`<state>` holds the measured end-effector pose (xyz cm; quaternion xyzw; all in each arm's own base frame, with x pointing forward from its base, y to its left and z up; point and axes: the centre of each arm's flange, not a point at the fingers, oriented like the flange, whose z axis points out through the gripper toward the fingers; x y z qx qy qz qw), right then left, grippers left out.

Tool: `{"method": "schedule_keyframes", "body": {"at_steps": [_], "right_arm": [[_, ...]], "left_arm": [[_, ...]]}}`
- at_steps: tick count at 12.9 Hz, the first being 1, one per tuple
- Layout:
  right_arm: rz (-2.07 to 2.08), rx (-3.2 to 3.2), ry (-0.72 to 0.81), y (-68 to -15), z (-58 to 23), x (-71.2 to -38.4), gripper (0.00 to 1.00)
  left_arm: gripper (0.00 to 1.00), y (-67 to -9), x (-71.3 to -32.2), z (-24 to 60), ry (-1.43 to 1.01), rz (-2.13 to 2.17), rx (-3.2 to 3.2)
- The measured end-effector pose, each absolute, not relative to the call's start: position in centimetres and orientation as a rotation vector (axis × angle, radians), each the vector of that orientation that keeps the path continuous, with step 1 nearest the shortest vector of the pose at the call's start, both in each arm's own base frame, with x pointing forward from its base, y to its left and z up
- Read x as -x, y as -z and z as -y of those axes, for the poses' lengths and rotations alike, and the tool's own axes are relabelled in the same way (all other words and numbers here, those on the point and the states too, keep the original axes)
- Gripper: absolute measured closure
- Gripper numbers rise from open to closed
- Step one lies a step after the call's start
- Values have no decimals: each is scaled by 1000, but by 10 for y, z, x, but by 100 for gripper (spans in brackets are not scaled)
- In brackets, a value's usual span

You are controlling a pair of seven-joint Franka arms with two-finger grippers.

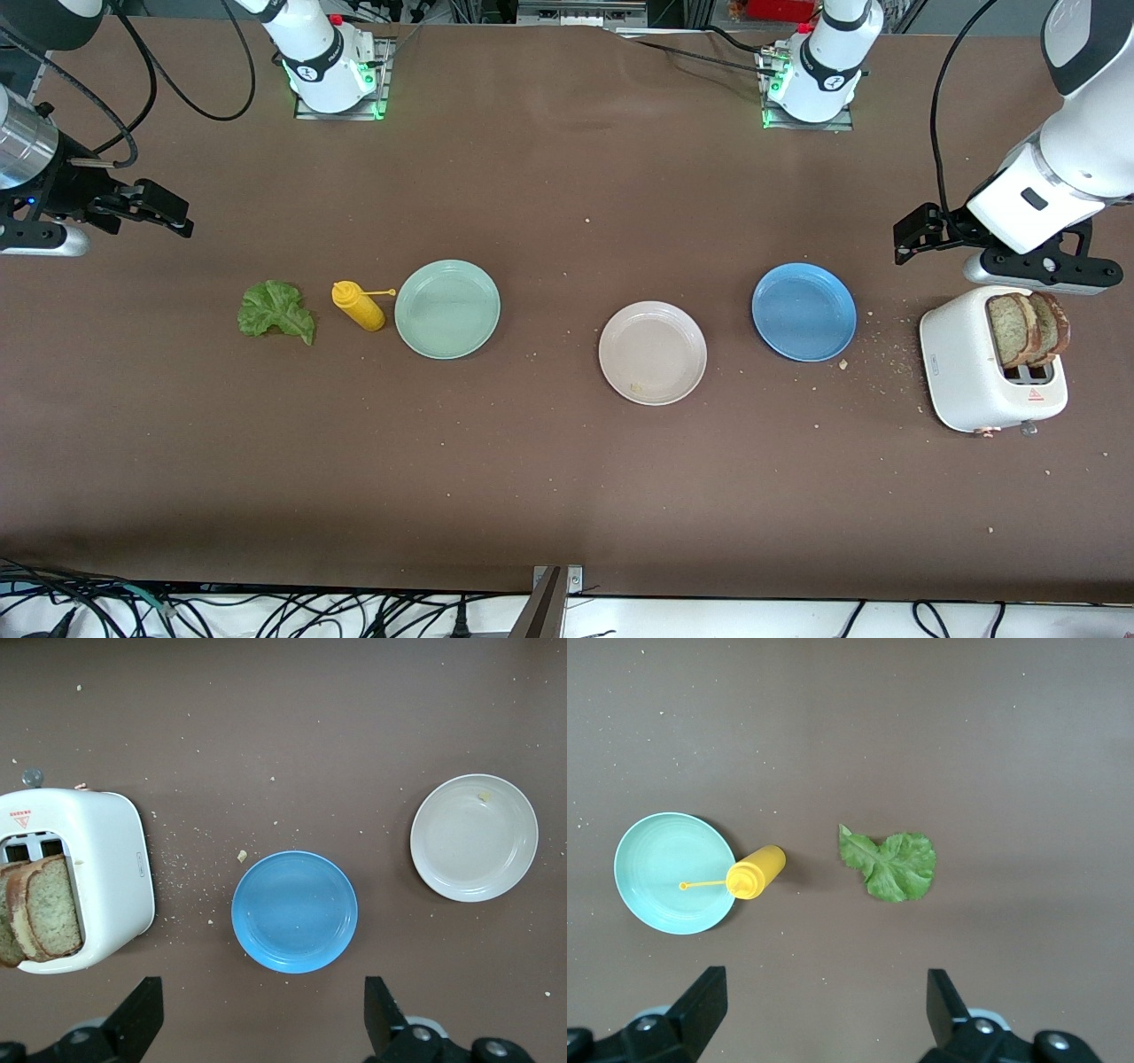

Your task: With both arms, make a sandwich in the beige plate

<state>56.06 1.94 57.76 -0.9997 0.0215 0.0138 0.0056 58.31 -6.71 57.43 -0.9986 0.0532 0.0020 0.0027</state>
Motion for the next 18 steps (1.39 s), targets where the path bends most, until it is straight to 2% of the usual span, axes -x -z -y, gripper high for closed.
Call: {"method": "schedule_keyframes", "body": {"at_steps": [11, 14, 18], "right_arm": [[-67, 3129, -43, -578, -19, -561, 0], [-67, 3129, -43, -577, -19, -561, 0], [-68, 3129, -42, -577, -19, -561, 0]], "left_arm": [[0, -568, -586, 61, -25, -149, 3133], [0, -541, -602, 4, -75, -45, 3063], [0, -516, -628, -64, 33, -30, 3007]]}}
